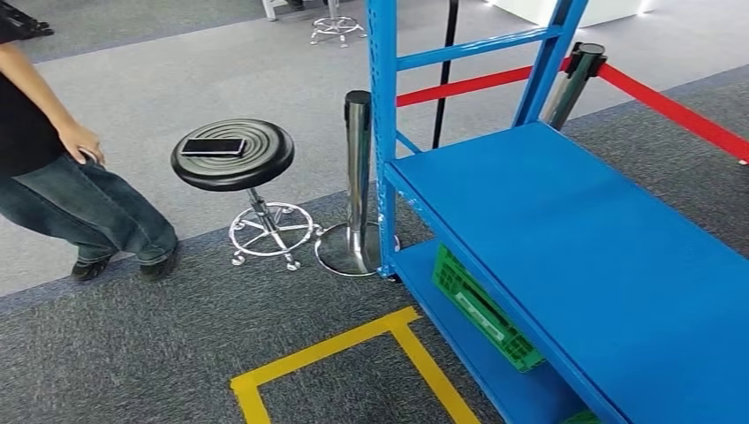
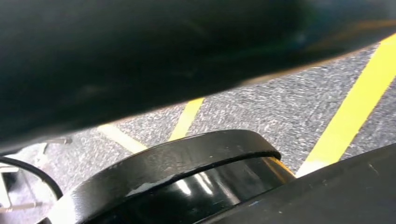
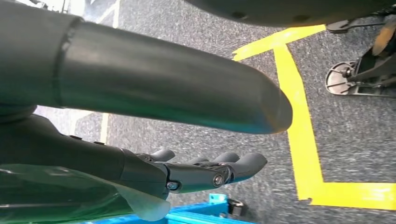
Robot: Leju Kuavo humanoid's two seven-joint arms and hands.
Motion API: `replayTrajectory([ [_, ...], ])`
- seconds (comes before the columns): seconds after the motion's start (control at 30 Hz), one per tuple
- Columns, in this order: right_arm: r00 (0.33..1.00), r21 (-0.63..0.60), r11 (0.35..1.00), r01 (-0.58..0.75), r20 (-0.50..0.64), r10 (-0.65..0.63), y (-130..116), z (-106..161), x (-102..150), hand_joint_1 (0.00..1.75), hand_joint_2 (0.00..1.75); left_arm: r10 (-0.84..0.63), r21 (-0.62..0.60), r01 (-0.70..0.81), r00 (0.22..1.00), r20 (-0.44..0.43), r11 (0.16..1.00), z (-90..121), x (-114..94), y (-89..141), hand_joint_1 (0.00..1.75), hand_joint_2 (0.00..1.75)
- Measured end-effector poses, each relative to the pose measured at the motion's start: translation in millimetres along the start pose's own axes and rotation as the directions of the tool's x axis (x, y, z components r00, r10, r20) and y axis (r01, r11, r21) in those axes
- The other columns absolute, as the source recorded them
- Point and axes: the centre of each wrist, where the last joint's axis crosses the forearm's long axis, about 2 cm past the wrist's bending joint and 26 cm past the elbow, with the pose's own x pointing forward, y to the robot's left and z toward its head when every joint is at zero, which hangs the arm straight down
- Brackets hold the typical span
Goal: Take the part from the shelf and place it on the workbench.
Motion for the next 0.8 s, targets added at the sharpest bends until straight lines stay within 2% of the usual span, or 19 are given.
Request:
replayTrajectory([
  [0.8, 1.000, 0.008, 1.000, 0.004, -0.002, -0.004, 0.8, 0.1, -0.7, 0.00, 0.00, 0.002, -0.007, -0.002, 1.000, 0.007, 1.000, -0.5, 2.0, 0.7, 0.00, 0.00],
])
